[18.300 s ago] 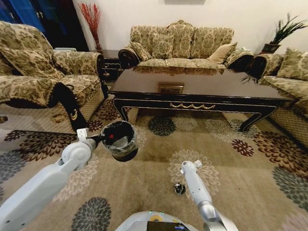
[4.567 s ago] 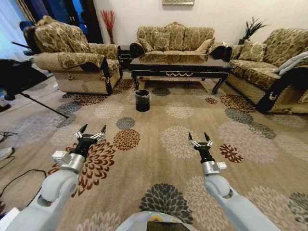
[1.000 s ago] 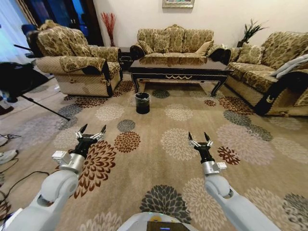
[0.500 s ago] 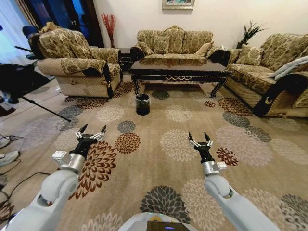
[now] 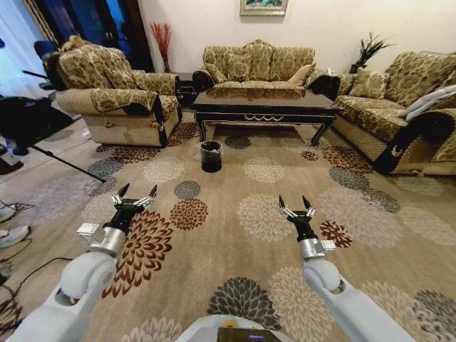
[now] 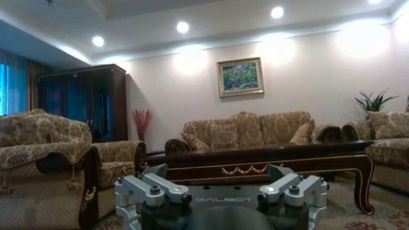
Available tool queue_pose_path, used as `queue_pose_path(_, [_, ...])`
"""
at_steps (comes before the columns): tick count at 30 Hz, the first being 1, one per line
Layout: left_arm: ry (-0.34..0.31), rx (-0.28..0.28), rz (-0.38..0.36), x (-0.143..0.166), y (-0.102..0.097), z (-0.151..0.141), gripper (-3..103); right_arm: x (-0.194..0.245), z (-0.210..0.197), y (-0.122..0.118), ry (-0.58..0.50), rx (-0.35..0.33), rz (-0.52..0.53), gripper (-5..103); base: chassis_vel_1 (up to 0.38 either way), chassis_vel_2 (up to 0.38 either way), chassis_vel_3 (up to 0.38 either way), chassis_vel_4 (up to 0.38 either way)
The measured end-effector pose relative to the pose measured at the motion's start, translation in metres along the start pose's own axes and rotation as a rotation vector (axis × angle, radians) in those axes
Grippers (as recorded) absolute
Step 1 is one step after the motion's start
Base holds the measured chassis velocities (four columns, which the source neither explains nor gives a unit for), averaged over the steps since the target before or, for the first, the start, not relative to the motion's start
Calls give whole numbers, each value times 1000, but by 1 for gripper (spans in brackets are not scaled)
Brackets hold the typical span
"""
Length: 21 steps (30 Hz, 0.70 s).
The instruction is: Move to the front of the table and pick up the trash from the floor, then place it into the trash bin.
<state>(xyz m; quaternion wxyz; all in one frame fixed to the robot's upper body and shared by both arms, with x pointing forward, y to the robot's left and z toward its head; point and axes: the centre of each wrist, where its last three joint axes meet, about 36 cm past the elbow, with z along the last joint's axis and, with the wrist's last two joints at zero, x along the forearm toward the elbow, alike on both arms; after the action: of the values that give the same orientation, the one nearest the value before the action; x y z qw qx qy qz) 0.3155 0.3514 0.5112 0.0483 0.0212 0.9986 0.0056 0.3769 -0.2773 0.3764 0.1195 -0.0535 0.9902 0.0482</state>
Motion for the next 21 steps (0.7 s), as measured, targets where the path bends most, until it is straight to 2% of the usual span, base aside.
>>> queue_pose_path(8, [0, 0, 0, 0, 0, 0, 100, 0, 0, 0, 0, 0, 0, 100, -73, 81, 95, -97])
queue_pose_path(21, [0, 0, 0, 0, 0, 0, 100, 0, 0, 0, 0, 0, 0, 100, -7, -4, 8, 5])
